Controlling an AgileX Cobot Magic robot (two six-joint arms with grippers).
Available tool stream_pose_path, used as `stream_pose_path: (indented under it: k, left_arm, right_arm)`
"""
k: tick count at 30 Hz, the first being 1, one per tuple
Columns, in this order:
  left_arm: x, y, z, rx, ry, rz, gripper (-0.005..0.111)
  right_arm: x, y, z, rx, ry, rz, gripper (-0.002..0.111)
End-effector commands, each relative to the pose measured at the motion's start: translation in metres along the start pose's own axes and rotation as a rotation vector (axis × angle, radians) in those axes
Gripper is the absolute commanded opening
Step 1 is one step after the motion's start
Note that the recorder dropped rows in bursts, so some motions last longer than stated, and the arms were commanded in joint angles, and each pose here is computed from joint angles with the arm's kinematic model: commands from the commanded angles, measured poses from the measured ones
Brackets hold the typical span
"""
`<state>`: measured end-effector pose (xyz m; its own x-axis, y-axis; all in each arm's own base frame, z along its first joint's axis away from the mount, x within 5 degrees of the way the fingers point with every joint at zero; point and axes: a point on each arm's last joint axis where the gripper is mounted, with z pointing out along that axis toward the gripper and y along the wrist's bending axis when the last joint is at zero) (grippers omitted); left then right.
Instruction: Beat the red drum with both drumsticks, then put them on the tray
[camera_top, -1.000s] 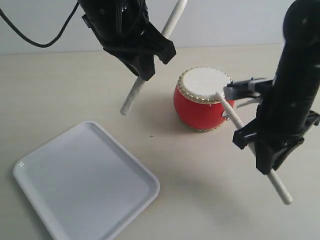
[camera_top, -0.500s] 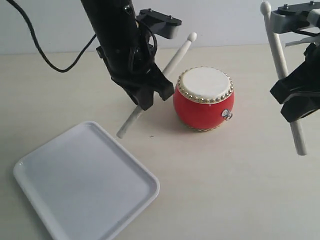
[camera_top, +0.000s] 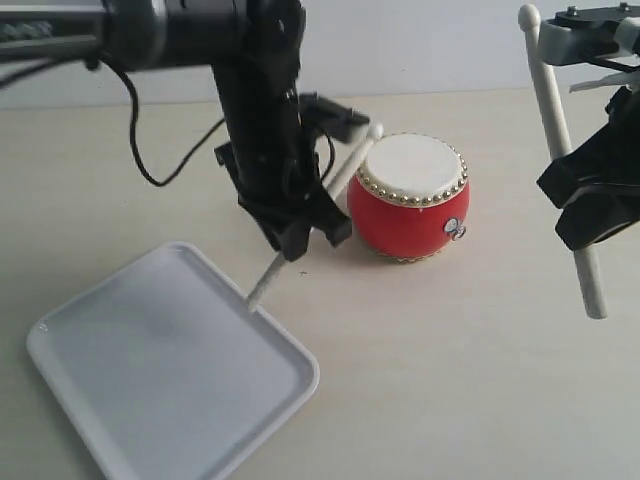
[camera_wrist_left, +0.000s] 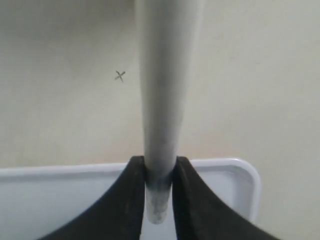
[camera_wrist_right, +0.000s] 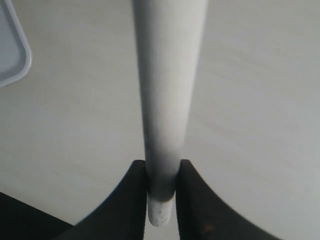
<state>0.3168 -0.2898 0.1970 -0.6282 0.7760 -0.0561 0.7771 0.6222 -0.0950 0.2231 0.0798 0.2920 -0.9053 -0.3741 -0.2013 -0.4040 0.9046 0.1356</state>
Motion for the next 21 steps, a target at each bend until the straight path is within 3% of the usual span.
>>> stream_pose_path:
  k: [1,5,9,13,21]
  left_arm:
    - [0.017,-0.014,-0.084,-0.011,-0.202,0.006,0.0]
    - [0.04,-0.027,-0.143,0.0,-0.352,0.018,0.0]
    - [0.066,-0.034,-0.171,-0.009,-0.415,0.014,0.0]
    - [0.105,-0.029,-0.161,0.002,-0.36,-0.08,0.0]
    - [0.197,-0.017,-0.109,-0.012,-0.427,-0.367,0.0]
  right_arm:
    - [-0.002,0.004,-0.002,-0.044,-0.023,-0.015,0.0]
    - [-0.005,0.007,-0.002,-0.085,-0.06,-0.016,0.0]
    - [-0.01,0.017,-0.001,-0.199,-0.089,-0.032,0.0]
    - [-0.018,0.04,0.016,-0.257,-0.059,-0.094,0.0]
    - [-0.035,0.108,0.087,-0.294,0.059,-0.266,0.0]
